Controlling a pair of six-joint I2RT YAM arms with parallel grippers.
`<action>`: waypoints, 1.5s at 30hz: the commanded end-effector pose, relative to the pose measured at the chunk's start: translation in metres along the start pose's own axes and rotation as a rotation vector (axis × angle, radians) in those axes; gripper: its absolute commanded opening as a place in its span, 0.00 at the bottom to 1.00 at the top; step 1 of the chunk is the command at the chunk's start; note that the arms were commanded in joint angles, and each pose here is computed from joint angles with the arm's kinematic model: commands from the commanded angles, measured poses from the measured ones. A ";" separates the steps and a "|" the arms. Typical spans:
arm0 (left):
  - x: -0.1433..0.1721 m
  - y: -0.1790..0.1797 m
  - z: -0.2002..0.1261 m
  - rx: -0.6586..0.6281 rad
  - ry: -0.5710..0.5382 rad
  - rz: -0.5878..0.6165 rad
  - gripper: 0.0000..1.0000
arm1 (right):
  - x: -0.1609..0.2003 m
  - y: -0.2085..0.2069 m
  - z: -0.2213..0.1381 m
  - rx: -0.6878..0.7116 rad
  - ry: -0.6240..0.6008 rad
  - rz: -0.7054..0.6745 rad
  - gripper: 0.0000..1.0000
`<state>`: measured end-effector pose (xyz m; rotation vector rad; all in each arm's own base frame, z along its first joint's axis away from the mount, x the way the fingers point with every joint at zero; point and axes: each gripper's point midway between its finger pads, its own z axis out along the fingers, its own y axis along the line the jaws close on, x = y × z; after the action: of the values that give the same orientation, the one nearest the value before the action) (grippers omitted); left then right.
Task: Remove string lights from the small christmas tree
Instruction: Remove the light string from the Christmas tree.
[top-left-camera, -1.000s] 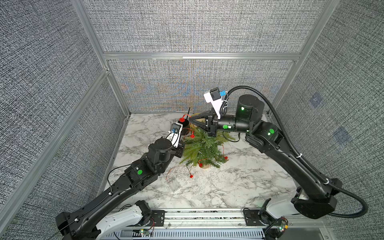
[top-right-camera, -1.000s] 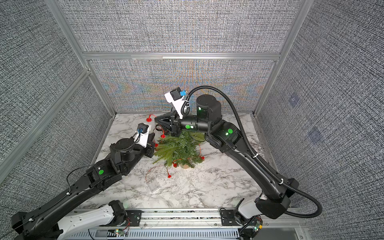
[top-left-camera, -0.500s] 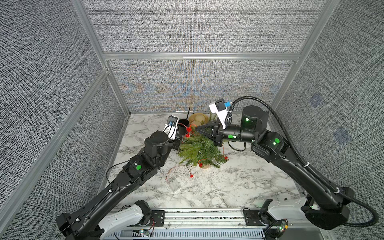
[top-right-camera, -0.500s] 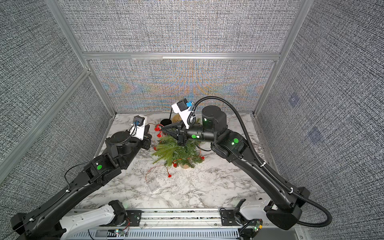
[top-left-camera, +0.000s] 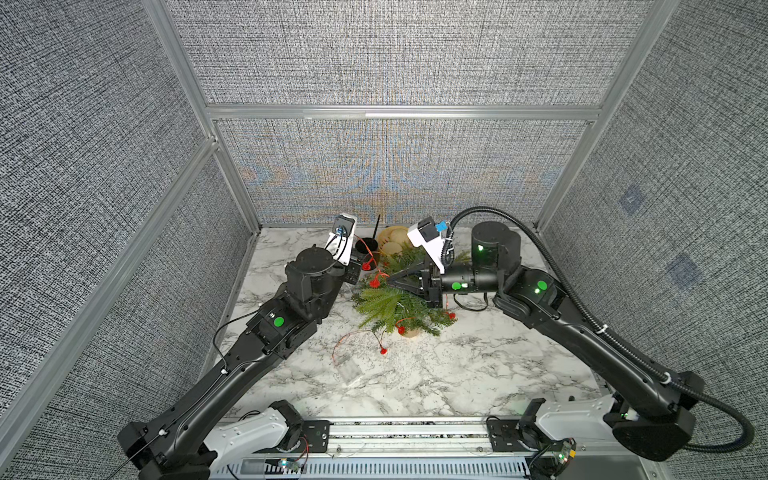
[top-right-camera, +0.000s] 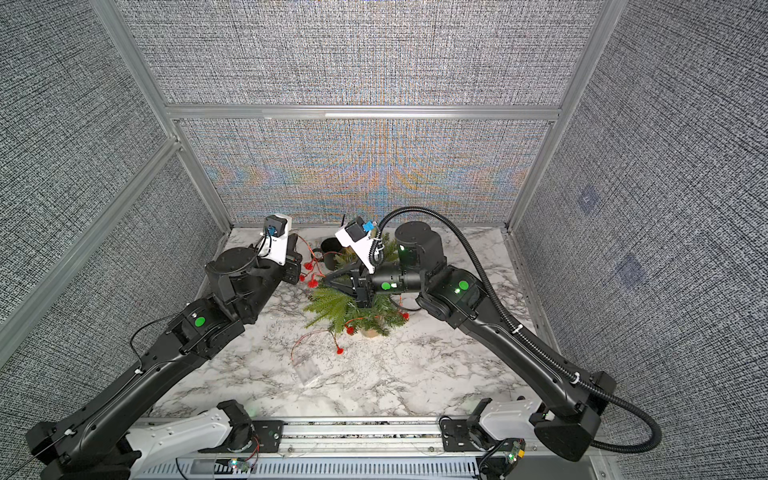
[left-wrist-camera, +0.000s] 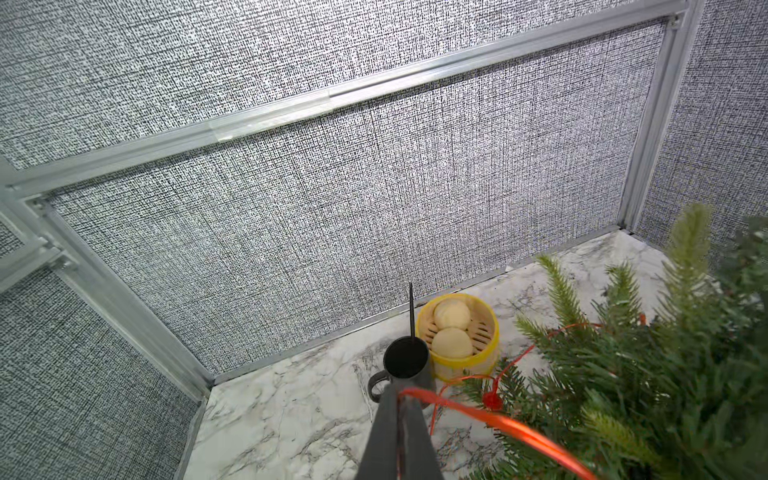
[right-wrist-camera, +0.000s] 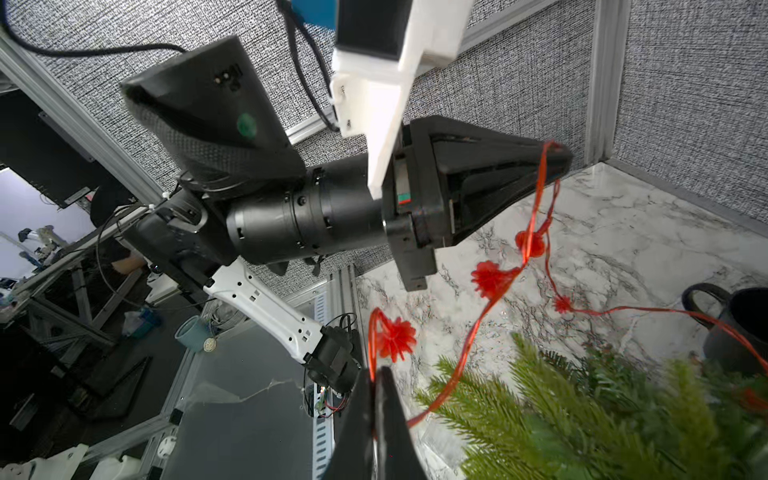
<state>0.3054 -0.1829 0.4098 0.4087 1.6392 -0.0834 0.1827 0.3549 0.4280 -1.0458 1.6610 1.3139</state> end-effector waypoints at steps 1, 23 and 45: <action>-0.014 0.009 -0.001 -0.034 -0.050 -0.020 0.00 | 0.015 0.012 0.006 -0.050 0.062 -0.049 0.00; -0.006 0.030 -0.010 -0.098 -0.038 -0.014 0.00 | 0.033 0.009 0.014 -0.021 0.170 -0.095 0.51; -0.004 0.023 -0.047 0.054 0.005 -0.004 0.00 | 0.010 -0.006 -0.011 0.151 0.132 -0.130 0.72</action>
<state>0.2778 -0.1447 0.4269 0.4057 1.6239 -0.0728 0.1782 0.3436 0.4197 -1.1643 1.7210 1.0659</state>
